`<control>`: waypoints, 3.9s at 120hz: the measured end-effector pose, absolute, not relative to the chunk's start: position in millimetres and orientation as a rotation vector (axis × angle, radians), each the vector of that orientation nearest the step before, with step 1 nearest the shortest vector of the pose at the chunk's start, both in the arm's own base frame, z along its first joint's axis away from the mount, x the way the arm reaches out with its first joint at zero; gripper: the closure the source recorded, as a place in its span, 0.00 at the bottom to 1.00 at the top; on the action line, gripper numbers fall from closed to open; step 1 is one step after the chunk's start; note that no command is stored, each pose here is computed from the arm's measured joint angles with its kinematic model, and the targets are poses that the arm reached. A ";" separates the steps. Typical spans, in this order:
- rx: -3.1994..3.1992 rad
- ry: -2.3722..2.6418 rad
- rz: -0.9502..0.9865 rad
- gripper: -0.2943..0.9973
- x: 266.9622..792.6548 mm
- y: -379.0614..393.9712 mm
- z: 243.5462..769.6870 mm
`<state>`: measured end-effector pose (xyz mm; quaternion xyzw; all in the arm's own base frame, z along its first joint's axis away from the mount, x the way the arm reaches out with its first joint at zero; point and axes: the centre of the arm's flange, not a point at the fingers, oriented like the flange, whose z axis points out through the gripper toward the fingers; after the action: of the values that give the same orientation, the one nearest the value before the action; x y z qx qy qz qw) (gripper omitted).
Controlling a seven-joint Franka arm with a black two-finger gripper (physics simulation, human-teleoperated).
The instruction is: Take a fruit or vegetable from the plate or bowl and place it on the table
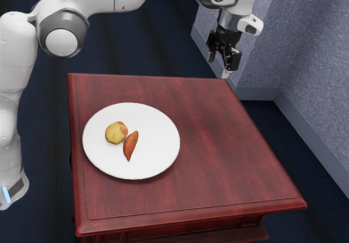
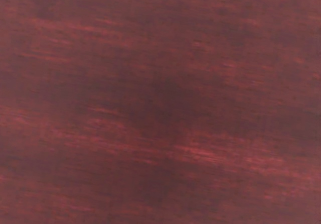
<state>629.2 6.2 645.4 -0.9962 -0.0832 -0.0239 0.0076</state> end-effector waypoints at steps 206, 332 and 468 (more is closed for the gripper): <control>-2.619 -0.029 0.463 0.23 498.0 -141.6 501.1; -2.695 0.383 -0.084 0.23 392.2 -144.3 496.8; -2.654 0.694 -0.001 0.23 320.9 -154.9 489.2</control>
<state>320.9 -154.9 489.2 -0.9483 0.2481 -0.0005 0.1978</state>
